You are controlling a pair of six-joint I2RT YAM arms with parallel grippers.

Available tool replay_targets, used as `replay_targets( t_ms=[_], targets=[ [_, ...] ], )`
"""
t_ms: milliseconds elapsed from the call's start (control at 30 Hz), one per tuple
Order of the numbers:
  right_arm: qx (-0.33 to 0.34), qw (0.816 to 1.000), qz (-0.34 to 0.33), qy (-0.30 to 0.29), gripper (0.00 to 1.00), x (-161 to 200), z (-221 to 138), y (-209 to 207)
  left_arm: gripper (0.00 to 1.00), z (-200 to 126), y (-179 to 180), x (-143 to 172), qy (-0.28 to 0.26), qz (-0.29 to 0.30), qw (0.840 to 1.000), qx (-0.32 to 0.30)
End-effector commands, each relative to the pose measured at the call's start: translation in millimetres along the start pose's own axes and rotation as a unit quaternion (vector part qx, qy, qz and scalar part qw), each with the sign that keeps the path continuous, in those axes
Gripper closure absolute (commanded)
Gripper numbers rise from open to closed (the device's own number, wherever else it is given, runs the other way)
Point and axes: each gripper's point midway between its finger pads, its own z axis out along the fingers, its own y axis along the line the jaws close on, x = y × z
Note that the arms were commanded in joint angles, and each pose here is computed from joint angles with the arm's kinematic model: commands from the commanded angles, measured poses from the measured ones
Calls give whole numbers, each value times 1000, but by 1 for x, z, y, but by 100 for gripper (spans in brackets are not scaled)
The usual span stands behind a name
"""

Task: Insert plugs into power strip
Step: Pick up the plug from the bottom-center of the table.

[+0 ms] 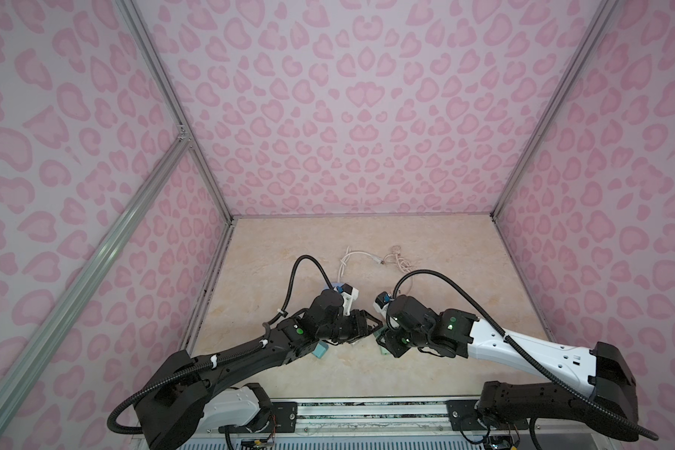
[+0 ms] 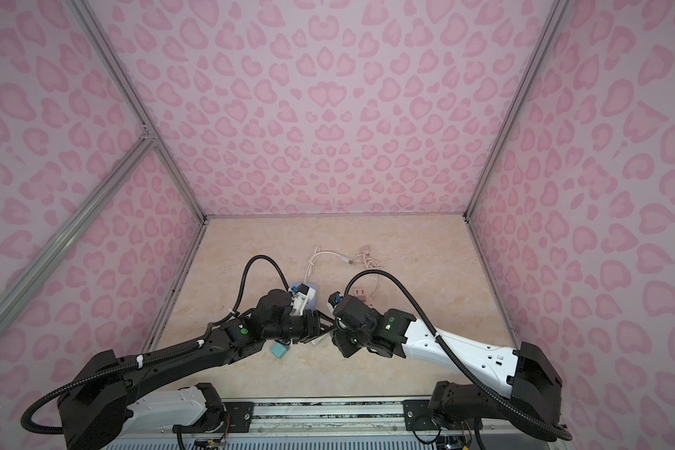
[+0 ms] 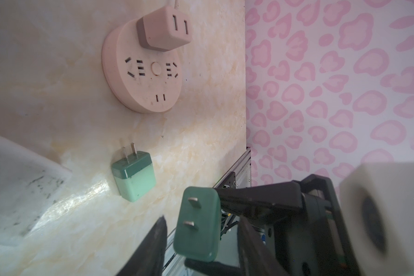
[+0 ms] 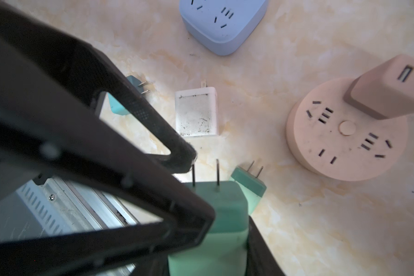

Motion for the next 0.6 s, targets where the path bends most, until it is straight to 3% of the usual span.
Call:
replay_targets(
  t_ms=[0, 567],
  targets=[
    [-23, 1000, -4, -14, 87, -8, -2, 8, 50, -1, -13, -2, -3, 11, 1000, 28],
    [-23, 999, 2, -29, 86, -16, -2, 2, 57, 3, -10, 1, 5, 9, 1000, 30]
  ],
)
